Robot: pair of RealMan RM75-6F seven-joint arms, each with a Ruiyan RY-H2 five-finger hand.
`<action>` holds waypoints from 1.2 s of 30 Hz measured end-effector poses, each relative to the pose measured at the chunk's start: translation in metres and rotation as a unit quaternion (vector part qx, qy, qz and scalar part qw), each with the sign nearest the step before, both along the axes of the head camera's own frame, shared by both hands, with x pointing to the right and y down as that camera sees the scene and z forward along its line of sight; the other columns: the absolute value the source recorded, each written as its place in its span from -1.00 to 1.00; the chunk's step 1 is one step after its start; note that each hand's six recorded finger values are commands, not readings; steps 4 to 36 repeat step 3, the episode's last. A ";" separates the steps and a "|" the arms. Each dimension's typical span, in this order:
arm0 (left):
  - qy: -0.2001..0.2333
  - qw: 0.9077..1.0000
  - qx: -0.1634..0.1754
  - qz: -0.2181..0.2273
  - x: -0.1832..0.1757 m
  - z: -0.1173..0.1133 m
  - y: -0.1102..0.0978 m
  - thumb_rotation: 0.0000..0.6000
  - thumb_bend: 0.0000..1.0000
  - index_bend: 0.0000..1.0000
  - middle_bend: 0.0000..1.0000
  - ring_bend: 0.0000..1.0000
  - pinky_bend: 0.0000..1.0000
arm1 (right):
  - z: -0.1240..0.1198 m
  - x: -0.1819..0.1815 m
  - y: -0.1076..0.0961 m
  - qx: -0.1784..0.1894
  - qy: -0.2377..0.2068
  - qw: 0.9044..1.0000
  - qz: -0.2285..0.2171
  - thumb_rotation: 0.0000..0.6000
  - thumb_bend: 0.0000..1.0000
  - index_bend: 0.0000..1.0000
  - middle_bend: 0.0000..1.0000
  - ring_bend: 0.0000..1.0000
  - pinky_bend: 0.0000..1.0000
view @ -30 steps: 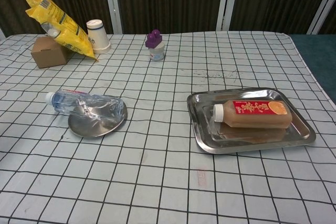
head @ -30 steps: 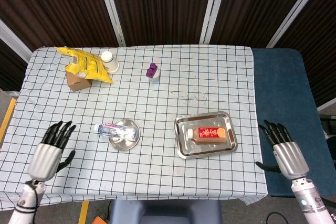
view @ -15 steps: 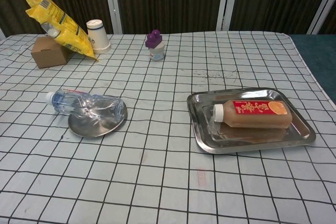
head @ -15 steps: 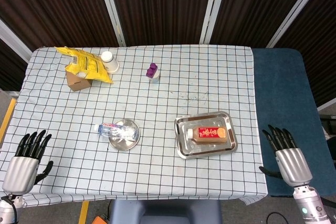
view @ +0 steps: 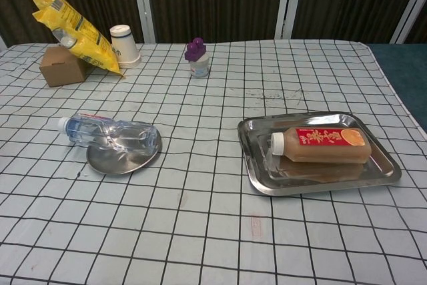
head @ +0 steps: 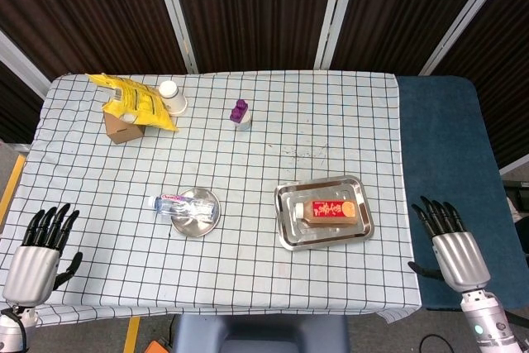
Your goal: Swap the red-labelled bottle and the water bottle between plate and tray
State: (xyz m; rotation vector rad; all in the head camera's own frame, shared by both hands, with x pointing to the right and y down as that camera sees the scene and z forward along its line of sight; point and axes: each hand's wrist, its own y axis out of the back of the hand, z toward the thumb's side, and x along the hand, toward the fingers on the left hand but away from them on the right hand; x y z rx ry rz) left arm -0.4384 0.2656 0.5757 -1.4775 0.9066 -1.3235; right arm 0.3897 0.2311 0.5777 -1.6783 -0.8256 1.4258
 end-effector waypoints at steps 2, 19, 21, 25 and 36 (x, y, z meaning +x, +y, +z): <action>0.000 1.000 0.001 -0.001 0.000 -0.001 0.000 1.00 -0.24 -1.00 -0.99 -1.00 -0.83 | 0.001 -0.001 0.000 -0.002 0.002 1.000 -0.001 1.00 -0.59 -1.00 -1.00 -1.00 -1.00; 0.000 1.000 0.001 -0.001 0.000 -0.001 0.000 1.00 -0.24 -1.00 -0.99 -1.00 -0.83 | 0.002 -0.001 0.000 -0.002 0.002 1.000 -0.001 1.00 -0.59 -1.00 -1.00 -1.00 -1.00; 0.000 1.000 0.001 -0.001 0.000 -0.001 0.000 1.00 -0.24 -1.00 -0.99 -1.00 -0.83 | 0.002 -0.001 0.000 -0.002 0.002 1.000 -0.001 1.00 -0.59 -1.00 -1.00 -1.00 -1.00; 0.000 1.000 0.001 -0.001 0.000 -0.001 0.000 1.00 -0.24 -1.00 -0.99 -1.00 -0.83 | 0.002 -0.001 0.000 -0.002 0.002 1.000 -0.001 1.00 -0.59 -1.00 -1.00 -1.00 -1.00; 0.000 1.000 0.001 -0.001 0.000 -0.001 0.000 1.00 -0.24 -1.00 -0.99 -1.00 -0.83 | 0.002 -0.001 0.000 -0.002 0.002 1.000 -0.001 1.00 -0.59 -1.00 -1.00 -1.00 -1.00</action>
